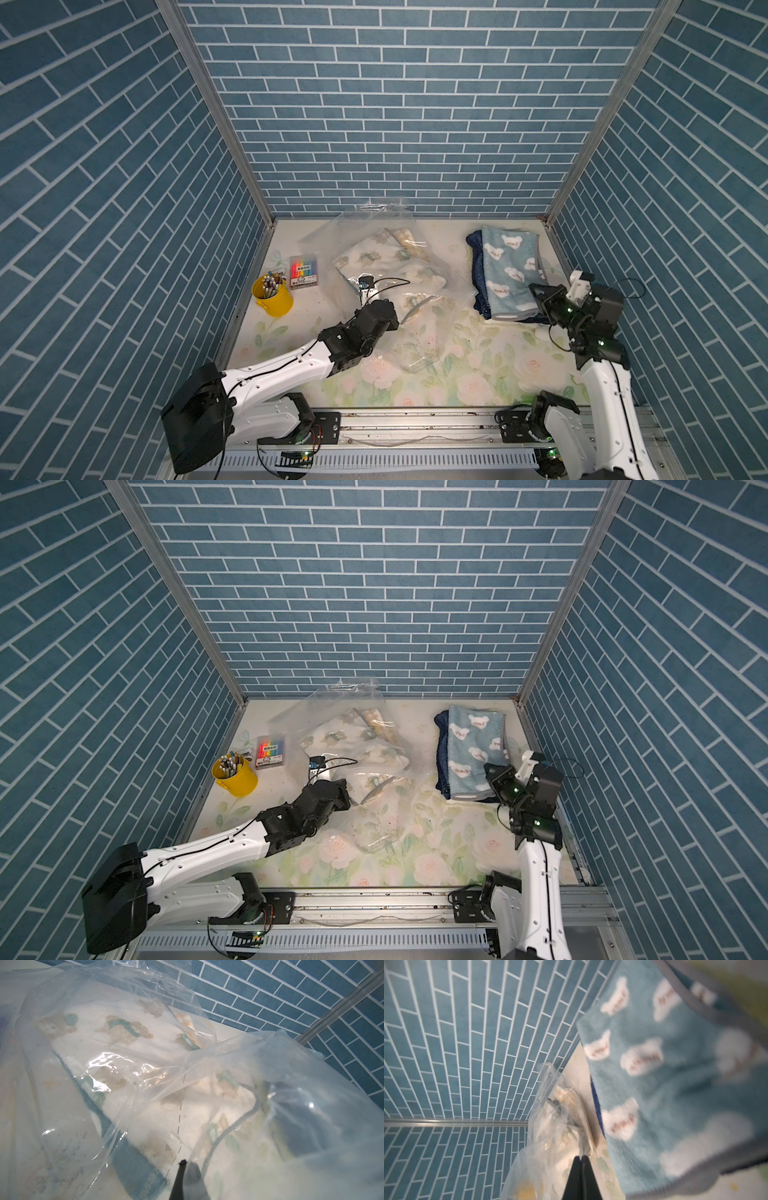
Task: Take the blanket out of the vacuum bag
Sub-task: Place the blanket at the center of the board.
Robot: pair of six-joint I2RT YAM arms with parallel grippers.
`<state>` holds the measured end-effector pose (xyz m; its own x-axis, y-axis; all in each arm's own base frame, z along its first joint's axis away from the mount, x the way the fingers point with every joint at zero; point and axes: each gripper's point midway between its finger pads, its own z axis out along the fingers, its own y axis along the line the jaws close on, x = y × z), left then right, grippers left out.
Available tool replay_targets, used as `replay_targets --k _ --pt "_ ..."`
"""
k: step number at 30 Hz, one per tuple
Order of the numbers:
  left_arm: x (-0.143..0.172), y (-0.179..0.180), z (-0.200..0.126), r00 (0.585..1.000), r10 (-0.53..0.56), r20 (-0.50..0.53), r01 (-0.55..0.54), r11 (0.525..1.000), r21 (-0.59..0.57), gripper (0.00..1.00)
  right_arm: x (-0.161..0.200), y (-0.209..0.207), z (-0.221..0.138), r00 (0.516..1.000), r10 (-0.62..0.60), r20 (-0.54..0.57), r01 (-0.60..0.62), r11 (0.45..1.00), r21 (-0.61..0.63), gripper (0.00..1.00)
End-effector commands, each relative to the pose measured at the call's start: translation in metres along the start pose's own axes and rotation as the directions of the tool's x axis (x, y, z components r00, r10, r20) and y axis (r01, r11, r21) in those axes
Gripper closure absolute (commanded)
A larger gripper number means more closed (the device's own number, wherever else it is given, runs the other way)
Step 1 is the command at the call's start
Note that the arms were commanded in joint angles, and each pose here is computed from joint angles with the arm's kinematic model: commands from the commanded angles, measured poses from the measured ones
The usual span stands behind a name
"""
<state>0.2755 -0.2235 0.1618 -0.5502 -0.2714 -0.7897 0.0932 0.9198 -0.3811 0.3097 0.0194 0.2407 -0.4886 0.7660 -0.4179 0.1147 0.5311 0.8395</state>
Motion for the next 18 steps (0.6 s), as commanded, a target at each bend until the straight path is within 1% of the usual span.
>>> replay_targets --k 1,3,5,8,11,14,16,18 --pt "-0.003 -0.001 0.0 1.0 -0.004 0.004 0.004 1.0 0.006 1.0 -0.028 -0.011 0.038 0.996 -0.087 -0.003 0.087 0.996 0.023 1.0" --pt "0.0 -0.002 0.001 1.0 0.0 -0.007 0.0 1.0 0.007 1.0 -0.025 -0.034 0.066 0.997 -0.052 -0.056 0.053 0.998 0.023 1.0" --pt "0.002 -0.002 0.003 1.0 0.003 -0.018 -0.003 1.0 0.002 1.0 -0.015 -0.065 0.084 0.995 0.003 -0.099 0.003 0.998 0.063 1.0" --pt "0.005 -0.001 0.003 0.999 0.006 -0.032 -0.006 1.0 -0.002 1.0 0.008 -0.108 0.094 0.992 0.051 -0.118 -0.036 0.991 0.127 1.0" --pt "0.005 0.001 0.003 1.0 0.01 -0.03 -0.01 1.0 -0.011 1.0 0.032 -0.133 0.097 0.983 0.08 -0.164 -0.056 0.988 0.142 1.0" --pt "0.005 -0.002 0.006 0.999 0.021 -0.032 -0.021 1.0 -0.009 1.0 0.042 -0.134 0.1 0.973 0.082 -0.216 -0.056 0.991 0.123 1.0" --pt "0.005 -0.005 0.008 0.999 0.024 -0.039 -0.024 1.0 -0.006 1.0 0.037 -0.128 0.099 0.975 0.065 -0.213 -0.04 0.992 0.116 1.0" --pt "0.006 -0.008 0.01 0.999 0.028 -0.044 -0.028 1.0 -0.004 1.0 0.024 -0.116 0.095 0.982 0.027 -0.189 -0.003 0.993 0.121 0.99"
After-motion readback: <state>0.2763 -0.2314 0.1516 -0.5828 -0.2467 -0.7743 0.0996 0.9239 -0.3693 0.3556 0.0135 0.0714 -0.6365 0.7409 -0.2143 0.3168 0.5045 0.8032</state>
